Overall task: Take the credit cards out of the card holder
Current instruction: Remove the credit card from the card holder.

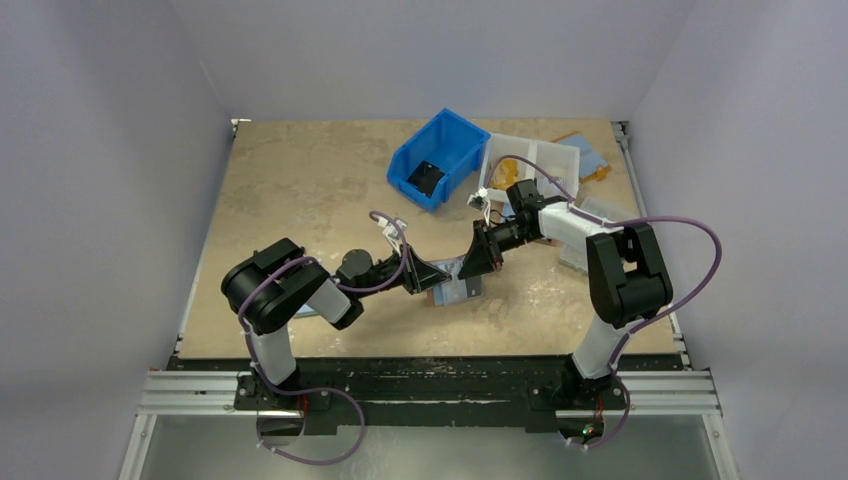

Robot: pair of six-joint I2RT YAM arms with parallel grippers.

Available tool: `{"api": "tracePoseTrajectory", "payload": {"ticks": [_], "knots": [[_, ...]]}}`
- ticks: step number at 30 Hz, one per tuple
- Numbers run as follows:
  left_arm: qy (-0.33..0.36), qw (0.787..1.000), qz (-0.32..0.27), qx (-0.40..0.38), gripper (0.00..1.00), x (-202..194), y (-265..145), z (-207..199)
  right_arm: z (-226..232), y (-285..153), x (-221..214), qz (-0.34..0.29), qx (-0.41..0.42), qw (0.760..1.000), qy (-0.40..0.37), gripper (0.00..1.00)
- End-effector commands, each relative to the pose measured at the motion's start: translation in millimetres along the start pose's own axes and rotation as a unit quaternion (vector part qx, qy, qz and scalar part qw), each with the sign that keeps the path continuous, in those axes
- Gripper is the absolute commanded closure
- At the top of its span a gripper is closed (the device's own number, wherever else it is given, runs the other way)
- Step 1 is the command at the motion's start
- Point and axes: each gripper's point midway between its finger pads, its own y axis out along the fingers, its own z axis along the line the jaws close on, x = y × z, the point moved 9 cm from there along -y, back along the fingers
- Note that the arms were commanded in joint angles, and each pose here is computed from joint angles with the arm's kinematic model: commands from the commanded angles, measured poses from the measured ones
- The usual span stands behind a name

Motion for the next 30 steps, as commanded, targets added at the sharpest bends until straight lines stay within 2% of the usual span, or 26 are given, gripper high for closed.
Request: {"api": "tracePoseTrajectory", "payload": {"ticks": [1,6,16,22,30], "knots": [[0.025,0.998,-0.047,-0.038,1.0,14.1,1.6,-13.8,6.8,1.5,10.2,-0.013,0.025,1.0,-0.012,0.67],[0.013,0.999,-0.047,-0.022,1.0,12.1,-1.1,-8.2,8.1,1.7,9.9,-0.015,0.032,0.999,-0.011,0.72],[0.001,0.999,-0.043,0.004,0.91,13.6,-3.3,-4.9,7.7,1.5,9.5,-0.012,0.027,1.0,-0.01,0.94],[-0.002,1.0,-0.022,0.008,0.8,13.8,-2.6,-5.1,6.1,1.3,9.4,-0.011,0.022,1.0,-0.01,0.97],[-0.006,1.0,-0.009,-0.002,0.76,12.8,-4.1,-8.0,5.3,1.6,9.4,-0.01,0.02,1.0,-0.011,0.97]]}}
